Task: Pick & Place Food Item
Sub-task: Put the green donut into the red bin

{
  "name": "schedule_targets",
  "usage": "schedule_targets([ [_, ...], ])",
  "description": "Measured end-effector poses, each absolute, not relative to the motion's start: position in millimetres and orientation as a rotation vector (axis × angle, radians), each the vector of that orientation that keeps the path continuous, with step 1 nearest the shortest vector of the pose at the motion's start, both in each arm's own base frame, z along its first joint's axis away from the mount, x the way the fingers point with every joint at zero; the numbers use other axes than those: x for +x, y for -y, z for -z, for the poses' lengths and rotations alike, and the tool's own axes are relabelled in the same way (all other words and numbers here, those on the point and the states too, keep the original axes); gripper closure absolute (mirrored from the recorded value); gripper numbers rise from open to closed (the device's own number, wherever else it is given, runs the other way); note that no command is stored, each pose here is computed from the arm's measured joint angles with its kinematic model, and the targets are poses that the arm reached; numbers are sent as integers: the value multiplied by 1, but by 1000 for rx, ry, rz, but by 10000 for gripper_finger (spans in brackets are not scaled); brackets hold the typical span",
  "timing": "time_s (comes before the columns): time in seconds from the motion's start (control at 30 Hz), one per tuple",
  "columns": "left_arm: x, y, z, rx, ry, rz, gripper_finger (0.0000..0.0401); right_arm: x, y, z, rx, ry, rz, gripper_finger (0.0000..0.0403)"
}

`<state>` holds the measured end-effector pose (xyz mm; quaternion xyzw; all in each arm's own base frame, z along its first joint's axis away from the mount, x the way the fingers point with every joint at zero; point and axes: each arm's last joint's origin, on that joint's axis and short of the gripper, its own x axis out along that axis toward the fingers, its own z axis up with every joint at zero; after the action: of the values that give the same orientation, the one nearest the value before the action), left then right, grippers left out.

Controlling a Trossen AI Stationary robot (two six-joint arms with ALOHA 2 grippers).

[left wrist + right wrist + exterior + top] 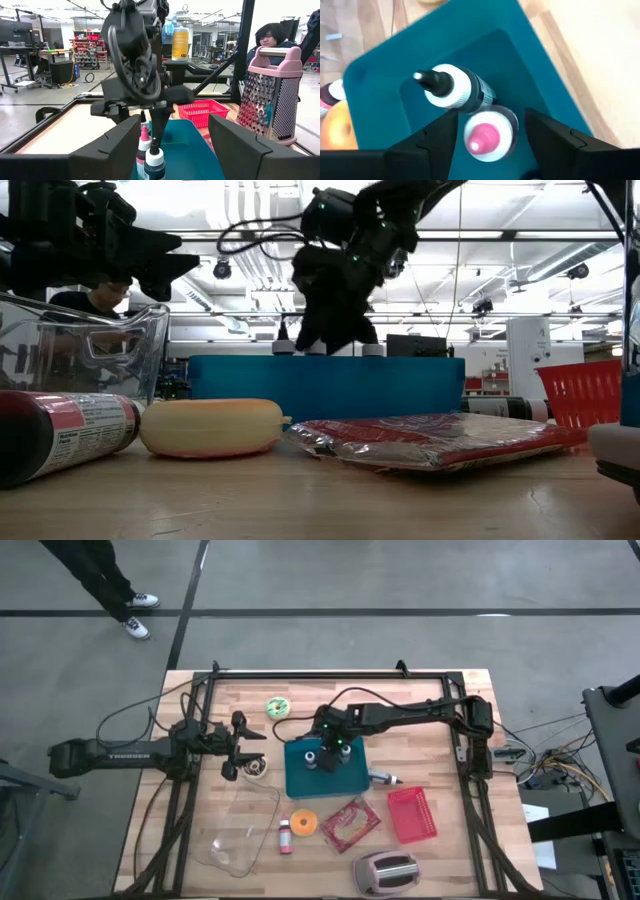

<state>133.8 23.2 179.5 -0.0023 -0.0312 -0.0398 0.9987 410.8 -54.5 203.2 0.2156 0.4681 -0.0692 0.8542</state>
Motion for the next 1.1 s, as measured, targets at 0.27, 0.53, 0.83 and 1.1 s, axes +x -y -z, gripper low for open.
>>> schedule_targets([
  [0.27, 134, -23, -179, -5, 62, 80, 164, 418, 52, -233, 349, -966, 187, 184],
  [0.53, 134, -23, -176, -12, 36, 79, 164, 419, 50, -253, 234, -897, 201, 184],
  [0.83, 133, -23, -173, -20, 25, 79, 164, 409, 40, -309, 61, -541, 103, 184],
  [1.1, 133, -24, -172, -25, 16, 61, 165, 358, 32, -326, -31, -280, 54, 184],
])
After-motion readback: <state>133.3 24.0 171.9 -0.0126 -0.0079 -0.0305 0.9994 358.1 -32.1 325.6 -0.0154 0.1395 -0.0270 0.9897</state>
